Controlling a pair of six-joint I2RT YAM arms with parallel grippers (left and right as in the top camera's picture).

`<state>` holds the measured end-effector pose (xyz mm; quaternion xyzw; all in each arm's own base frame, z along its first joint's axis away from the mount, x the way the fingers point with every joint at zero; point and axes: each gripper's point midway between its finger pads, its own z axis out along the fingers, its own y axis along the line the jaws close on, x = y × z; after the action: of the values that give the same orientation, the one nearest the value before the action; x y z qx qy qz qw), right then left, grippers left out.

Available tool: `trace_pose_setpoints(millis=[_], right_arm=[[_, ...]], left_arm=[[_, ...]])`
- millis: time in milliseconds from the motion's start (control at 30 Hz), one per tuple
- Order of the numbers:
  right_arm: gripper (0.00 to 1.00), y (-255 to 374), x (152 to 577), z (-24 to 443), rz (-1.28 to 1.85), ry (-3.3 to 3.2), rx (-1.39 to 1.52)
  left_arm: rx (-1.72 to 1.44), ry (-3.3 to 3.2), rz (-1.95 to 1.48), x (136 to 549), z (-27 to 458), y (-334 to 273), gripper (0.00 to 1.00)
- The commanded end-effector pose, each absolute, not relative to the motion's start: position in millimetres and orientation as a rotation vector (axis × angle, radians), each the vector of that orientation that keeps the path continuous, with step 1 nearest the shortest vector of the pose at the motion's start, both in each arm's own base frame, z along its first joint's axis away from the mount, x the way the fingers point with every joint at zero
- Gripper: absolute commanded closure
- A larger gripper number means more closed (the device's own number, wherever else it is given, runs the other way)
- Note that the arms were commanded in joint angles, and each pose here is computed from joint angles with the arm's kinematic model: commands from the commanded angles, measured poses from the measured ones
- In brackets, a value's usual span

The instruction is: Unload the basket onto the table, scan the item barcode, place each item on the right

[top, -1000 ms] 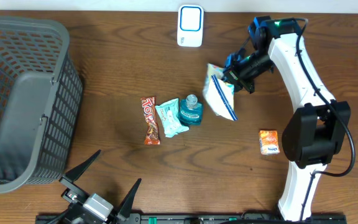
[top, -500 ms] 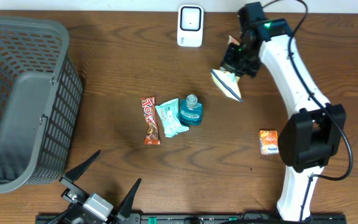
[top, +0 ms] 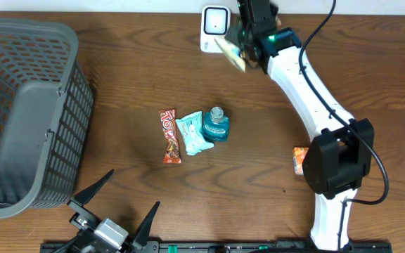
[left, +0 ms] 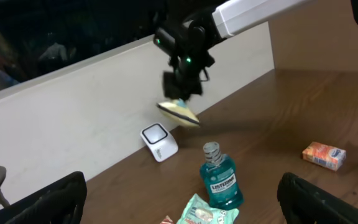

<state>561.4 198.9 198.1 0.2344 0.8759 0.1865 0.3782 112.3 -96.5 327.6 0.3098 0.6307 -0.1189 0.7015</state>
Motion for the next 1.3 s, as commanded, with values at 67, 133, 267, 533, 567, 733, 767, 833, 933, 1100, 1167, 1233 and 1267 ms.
trace_pose_setpoints(millis=[67,133,267,533,567,733,767,833,933,1100,1167,1233,1267], right_arm=[[0.99,202.4,609.3,203.0,0.522,2.007,0.663],[0.99,204.1,623.3,199.5,0.535,1.943,0.666],[0.99,211.3,651.7,191.7,0.598,1.818,0.655],[0.99,225.3,686.9,167.7,0.608,1.793,0.649],[0.99,225.7,688.8,167.5,0.605,1.793,0.650],[0.99,231.6,689.8,164.2,0.597,1.801,0.631],[0.99,234.4,688.5,162.5,0.580,1.812,0.608],[0.99,237.2,686.4,157.8,0.557,1.828,0.593],[0.99,242.3,684.1,146.9,0.537,1.857,0.570],[0.99,241.4,683.7,132.9,0.477,1.896,0.510],[0.99,240.7,683.1,139.4,0.412,1.915,0.424],[0.99,230.2,678.9,145.3,0.300,1.956,0.393],[0.99,223.2,675.3,148.9,0.237,1.978,0.386]], left_arm=[[0.699,1.392,-0.248,111.9,327.3,-96.1,0.02],[0.700,1.392,-0.247,111.9,327.4,-96.1,0.02],[0.705,1.390,-0.241,112.1,327.0,-96.1,0.02],[0.730,1.384,-0.215,115.4,322.9,-96.6,0.02],[0.730,1.384,-0.215,115.4,322.9,-96.6,0.02],[0.730,1.383,-0.215,115.4,323.0,-96.6,0.02],[0.730,1.383,-0.215,115.4,323.0,-96.6,0.02],[0.730,1.383,-0.215,115.4,323.0,-96.6,0.02],[0.730,1.383,-0.215,115.3,323.1,-96.6,0.02],[0.730,1.384,-0.215,115.4,322.9,-96.6,0.02],[0.730,1.384,-0.215,115.4,322.9,-96.6,0.02],[0.730,1.384,-0.215,115.4,322.8,-96.6,0.02],[0.730,1.384,-0.215,115.5,322.8,-96.6,0.02]])
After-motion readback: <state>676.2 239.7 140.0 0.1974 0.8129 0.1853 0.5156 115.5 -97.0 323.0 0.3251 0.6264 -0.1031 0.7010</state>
